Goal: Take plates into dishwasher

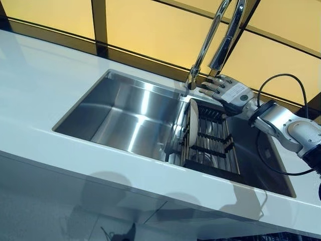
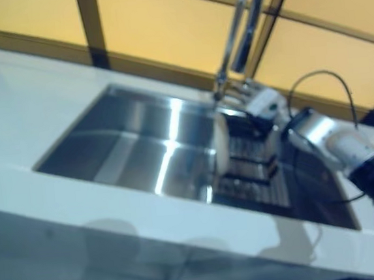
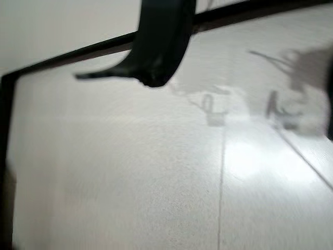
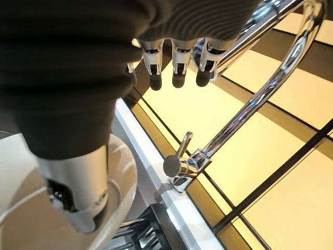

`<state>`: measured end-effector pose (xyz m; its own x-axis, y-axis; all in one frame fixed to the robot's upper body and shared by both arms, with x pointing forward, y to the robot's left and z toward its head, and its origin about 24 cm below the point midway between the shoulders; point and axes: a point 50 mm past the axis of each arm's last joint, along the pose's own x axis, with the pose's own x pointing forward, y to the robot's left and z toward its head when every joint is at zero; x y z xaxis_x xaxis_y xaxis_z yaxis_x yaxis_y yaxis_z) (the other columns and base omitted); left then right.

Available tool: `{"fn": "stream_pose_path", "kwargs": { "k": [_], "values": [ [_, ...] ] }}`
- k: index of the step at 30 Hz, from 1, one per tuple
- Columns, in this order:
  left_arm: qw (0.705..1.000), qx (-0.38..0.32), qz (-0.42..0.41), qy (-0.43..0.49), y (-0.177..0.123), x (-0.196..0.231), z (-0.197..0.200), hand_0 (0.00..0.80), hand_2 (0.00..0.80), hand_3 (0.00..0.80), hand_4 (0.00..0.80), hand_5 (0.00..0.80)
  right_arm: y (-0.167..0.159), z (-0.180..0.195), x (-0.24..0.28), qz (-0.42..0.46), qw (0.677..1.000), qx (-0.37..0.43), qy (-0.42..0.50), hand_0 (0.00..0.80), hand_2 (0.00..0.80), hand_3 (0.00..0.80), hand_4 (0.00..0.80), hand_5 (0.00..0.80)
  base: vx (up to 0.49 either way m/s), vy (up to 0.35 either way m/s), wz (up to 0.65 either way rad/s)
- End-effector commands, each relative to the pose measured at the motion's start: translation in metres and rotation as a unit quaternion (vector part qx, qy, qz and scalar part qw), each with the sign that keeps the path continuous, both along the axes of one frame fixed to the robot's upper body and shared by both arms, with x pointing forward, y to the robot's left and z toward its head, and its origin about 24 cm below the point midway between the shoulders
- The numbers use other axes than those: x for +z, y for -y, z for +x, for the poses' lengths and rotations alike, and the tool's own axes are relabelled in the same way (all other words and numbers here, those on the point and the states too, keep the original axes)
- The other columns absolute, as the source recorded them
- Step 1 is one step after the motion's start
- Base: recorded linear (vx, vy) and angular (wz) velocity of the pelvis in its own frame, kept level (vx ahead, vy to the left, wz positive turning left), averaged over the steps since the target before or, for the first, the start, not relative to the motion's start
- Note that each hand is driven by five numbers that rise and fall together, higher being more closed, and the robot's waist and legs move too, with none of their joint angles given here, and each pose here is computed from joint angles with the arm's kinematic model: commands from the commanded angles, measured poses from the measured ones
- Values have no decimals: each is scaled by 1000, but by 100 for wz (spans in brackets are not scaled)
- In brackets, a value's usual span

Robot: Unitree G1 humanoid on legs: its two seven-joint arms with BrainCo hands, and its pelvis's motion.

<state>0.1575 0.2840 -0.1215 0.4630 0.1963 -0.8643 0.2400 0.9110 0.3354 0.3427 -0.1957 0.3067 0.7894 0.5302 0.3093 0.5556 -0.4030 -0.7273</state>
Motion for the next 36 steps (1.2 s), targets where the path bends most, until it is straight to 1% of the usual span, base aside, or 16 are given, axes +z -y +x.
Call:
{"fn": "stream_pose_path", "kwargs": {
  "k": [1, 24, 31, 36],
  "values": [
    [1000, 0, 7, 28, -7, 8, 10, 0, 0, 0, 0, 0, -7, -7, 35, 31, 998, 9, 58, 0, 0, 0, 0, 0, 0, 0, 0],
    [999, 9, -2, 35, -4, 8, 10, 0, 0, 0, 0, 0, -18, -4, 35, 23, 998, 10, 57, 0, 0, 0, 0, 0, -2, 1, 3],
    [999, 15, -6, 41, -4, 8, 10, 0, 0, 0, 0, 0, -20, -2, 27, 1, 999, 4, 34, 0, 0, 0, 0, 0, 0, 0, 1],
    [999, 19, -9, 46, -5, 9, 11, 0, 0, 0, 0, 0, -23, 0, 19, -31, 999, -3, 23, 0, 0, 0, 0, 0, 0, 0, 0]
  ]
}}
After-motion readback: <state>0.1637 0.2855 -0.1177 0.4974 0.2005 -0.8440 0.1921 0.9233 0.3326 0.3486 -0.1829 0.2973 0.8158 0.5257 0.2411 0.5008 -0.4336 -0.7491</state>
